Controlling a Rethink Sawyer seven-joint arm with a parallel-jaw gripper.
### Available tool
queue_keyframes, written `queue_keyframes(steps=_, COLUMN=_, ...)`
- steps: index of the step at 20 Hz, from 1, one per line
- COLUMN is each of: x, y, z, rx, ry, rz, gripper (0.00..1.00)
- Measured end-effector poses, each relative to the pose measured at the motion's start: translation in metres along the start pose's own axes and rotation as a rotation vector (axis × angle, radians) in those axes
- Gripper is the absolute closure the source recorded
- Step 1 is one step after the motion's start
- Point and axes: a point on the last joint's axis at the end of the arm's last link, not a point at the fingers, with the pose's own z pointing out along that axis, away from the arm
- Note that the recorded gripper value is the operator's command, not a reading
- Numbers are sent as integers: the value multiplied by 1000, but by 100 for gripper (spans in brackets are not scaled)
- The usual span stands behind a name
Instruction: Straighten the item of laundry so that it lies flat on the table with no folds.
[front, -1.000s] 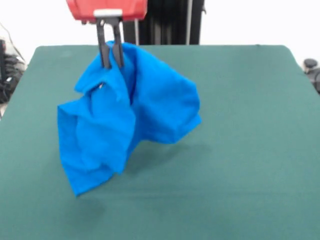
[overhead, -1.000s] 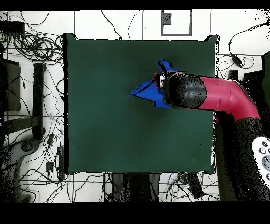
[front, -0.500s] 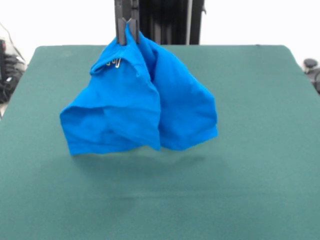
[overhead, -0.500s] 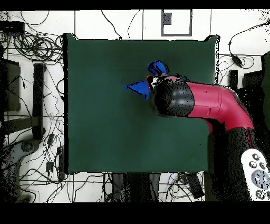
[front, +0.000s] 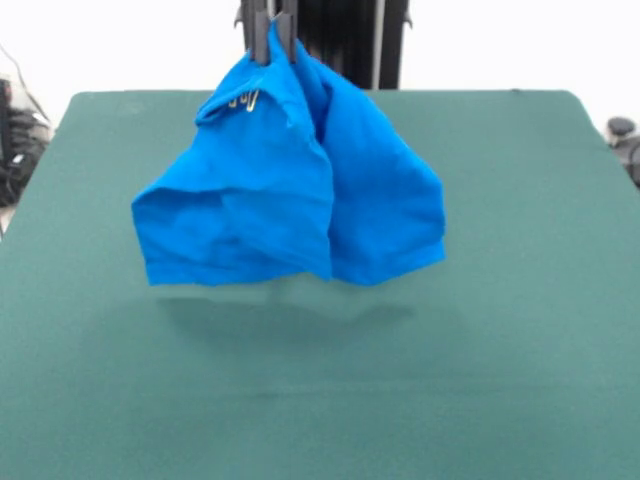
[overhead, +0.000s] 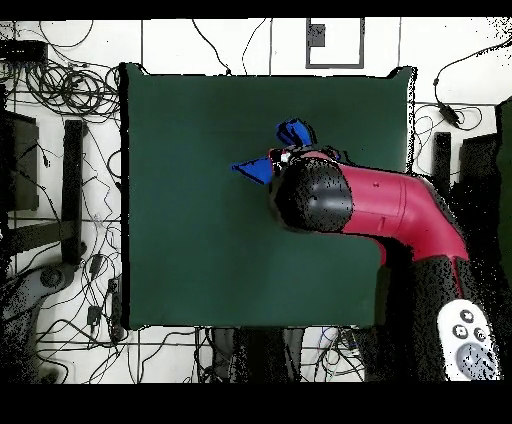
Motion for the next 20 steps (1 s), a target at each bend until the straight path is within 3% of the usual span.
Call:
queue_keyframes(steps=12, x=3, y=63, z=-62, rx=26, ry=-7, rz=1, gripper=100)
queue_keyframes(steps=13, x=7, y=79, z=-73, rx=23, ry=9, rz=18, gripper=100)
queue_keyframes(steps=18, x=15, y=115, z=-92, rx=10, ry=33, rz=79, gripper=100)
queue_keyframes(steps=20, x=17, y=138, z=-103, rx=-6, ry=28, rz=133, gripper=100)
